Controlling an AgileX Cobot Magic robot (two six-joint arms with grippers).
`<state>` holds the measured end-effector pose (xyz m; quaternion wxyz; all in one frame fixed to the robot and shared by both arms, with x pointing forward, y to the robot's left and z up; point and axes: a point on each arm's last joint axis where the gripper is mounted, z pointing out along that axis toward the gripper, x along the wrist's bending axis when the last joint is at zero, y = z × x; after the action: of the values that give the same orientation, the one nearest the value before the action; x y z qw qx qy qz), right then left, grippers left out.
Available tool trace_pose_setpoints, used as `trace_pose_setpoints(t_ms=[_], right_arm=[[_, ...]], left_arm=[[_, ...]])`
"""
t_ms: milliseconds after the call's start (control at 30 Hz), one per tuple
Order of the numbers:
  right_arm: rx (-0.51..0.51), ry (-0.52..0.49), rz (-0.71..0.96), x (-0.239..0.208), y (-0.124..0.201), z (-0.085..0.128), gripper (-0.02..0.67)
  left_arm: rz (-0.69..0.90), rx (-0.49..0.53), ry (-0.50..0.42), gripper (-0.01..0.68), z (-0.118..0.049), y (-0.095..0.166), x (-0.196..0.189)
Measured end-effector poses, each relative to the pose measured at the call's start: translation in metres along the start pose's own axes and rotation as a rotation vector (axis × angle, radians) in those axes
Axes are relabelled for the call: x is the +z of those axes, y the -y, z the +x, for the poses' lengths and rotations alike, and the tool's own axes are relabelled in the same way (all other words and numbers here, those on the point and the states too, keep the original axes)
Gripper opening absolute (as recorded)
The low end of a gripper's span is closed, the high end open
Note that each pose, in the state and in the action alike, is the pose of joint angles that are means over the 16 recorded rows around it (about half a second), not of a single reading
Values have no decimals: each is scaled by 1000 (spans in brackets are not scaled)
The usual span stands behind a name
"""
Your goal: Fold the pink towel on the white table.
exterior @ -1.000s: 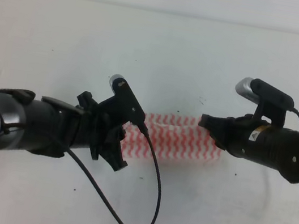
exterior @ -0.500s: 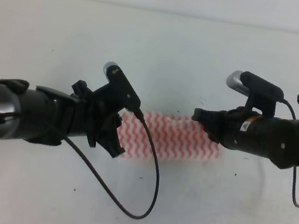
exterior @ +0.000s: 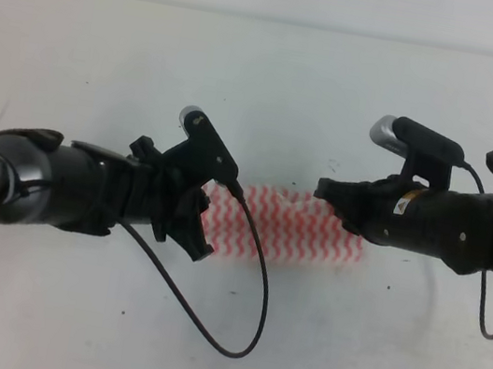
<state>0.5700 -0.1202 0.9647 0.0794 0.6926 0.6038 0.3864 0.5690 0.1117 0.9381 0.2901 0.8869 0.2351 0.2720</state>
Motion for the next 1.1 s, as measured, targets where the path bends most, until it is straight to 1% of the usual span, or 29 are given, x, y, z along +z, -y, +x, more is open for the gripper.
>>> trace_pose_setpoints(t_ms=[1100], right_arm=[[-1, -3, -6, 0, 0, 0, -17]], left_arm=[[18, -8, -21, -5, 2, 2, 2]])
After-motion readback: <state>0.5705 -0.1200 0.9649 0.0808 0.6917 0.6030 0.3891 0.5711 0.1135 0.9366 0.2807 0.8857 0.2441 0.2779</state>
